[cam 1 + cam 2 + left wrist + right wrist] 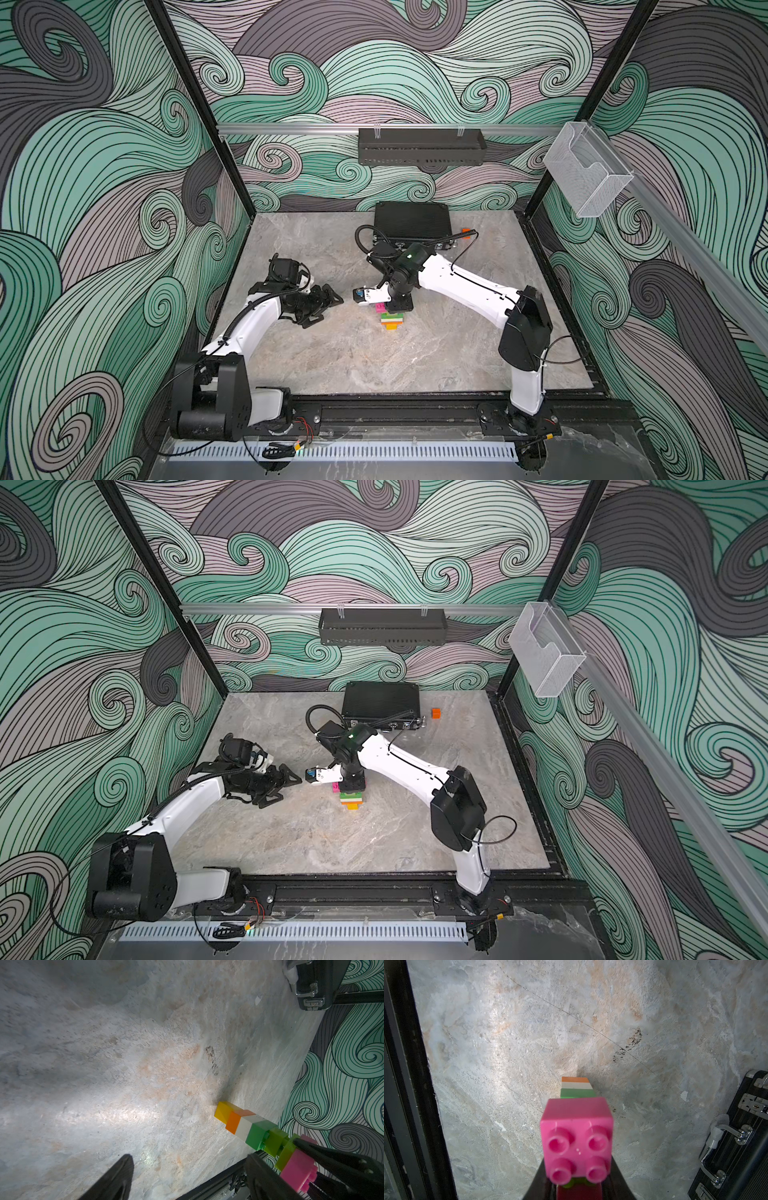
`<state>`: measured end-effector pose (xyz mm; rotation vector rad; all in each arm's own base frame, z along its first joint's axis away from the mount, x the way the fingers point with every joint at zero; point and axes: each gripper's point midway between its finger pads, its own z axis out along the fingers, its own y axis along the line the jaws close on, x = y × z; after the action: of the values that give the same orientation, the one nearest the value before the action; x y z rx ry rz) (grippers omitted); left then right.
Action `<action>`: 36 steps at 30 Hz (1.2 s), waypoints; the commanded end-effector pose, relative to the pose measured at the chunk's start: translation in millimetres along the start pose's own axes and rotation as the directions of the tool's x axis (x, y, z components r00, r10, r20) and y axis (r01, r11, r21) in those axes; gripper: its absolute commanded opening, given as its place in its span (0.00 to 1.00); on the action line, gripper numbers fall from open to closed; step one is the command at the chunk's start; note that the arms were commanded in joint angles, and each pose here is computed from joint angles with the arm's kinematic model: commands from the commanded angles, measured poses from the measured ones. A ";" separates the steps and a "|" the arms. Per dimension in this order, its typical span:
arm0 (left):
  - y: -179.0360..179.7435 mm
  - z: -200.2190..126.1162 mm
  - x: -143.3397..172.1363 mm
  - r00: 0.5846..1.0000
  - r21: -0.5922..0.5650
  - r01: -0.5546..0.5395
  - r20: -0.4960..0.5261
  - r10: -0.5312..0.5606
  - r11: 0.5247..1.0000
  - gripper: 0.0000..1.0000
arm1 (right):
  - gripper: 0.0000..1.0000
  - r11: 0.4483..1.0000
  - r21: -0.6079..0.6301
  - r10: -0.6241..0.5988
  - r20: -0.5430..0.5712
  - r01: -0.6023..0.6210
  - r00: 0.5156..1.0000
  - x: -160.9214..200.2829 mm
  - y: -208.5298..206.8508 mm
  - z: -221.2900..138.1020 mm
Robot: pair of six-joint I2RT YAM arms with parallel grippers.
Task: Assemble a carrot with lego
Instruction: Assemble the lego brick with the lego brick.
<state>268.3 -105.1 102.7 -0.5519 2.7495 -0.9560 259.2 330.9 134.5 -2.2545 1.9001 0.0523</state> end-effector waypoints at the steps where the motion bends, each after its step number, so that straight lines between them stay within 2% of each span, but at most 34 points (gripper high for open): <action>1: -1.3 0.6 -0.7 1.000 0.013 0.003 -0.009 -0.003 1.000 0.85 | 0.00 0.993 -0.108 0.034 -0.067 -0.041 0.997 7.4 17.2 24.8; 18: -2.6 0.2 -0.5 1.000 0.018 0.001 -0.011 0.000 1.000 0.85 | 0.00 0.966 -0.213 0.119 -0.150 -0.149 0.982 13.6 48.6 53.7; 30: -2.4 -0.1 -0.9 1.000 0.015 -0.001 -0.009 0.001 1.000 0.85 | 0.06 0.986 -0.102 0.124 -0.094 -0.133 0.988 5.8 28.3 37.3; 36: -2.6 -0.5 -1.3 1.000 0.015 -0.002 -0.007 0.002 1.000 0.85 | 0.16 0.989 -0.074 0.122 -0.065 -0.127 0.990 1.1 22.8 25.0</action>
<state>268.3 -106.0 102.1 -0.5523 2.7524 -0.9649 255.7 334.3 129.7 -2.1359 2.0508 0.0542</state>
